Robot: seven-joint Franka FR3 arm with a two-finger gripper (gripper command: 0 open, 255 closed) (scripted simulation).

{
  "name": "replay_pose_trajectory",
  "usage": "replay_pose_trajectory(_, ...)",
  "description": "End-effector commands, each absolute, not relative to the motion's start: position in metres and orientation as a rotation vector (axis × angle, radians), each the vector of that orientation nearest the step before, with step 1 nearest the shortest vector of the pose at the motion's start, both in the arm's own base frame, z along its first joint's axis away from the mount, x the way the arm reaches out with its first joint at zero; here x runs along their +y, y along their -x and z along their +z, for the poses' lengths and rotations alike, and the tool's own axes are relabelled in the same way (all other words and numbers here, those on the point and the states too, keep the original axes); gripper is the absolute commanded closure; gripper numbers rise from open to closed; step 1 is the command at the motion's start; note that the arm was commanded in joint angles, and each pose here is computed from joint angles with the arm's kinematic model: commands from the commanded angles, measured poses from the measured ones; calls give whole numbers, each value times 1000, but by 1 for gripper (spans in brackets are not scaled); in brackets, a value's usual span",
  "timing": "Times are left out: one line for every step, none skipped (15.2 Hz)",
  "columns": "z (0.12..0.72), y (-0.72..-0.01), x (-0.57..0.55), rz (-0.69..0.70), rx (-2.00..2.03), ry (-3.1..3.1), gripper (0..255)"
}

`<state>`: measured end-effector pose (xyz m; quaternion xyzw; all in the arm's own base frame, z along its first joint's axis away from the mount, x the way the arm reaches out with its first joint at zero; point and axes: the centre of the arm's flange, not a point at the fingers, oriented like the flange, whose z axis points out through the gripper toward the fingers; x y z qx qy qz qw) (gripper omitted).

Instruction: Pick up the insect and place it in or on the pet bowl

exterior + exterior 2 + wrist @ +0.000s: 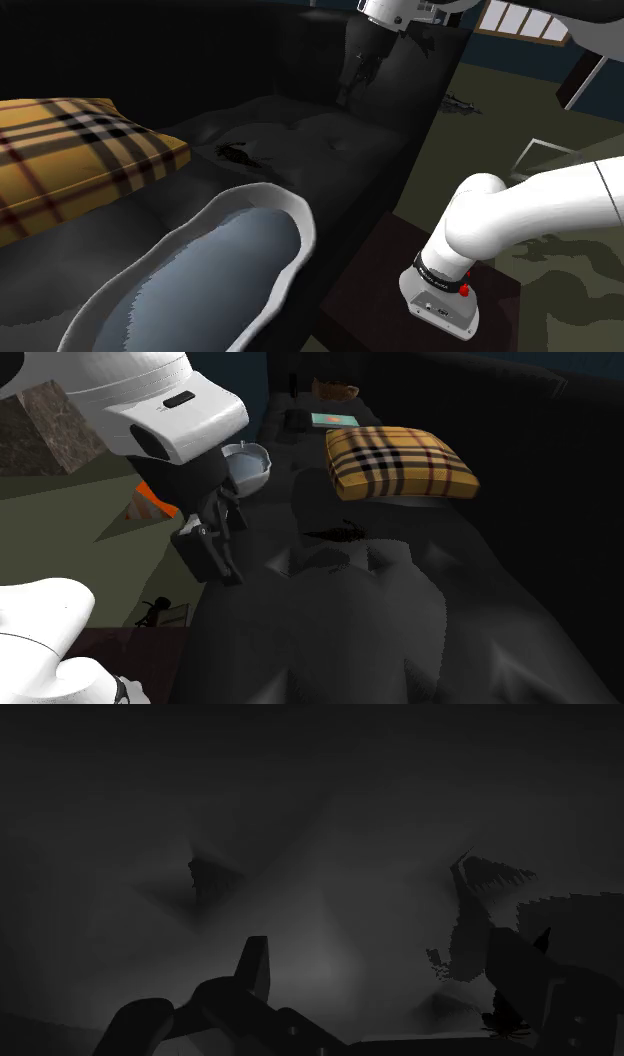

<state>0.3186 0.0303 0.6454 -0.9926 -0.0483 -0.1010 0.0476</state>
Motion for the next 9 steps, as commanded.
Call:
replay_pose_trajectory(645,-319,30,-308,-147,3027,0)
replay_pose_trajectory(642,-328,41,-291,-143,3030,0)
replay_pose_trajectory(638,-337,51,-273,-139,3033,0)
replay_pose_trajectory(635,-346,62,-255,-134,3036,0)
replay_pose_trajectory(631,-355,72,-238,-130,3038,0)
replay_pose_trajectory(627,-365,82,-220,-125,3041,0)
replay_pose_trajectory(623,-374,93,-202,-121,3043,0)
replay_pose_trajectory(619,-383,103,-184,-117,3046,0)
replay_pose_trajectory(615,-392,113,-167,-112,3048,0)
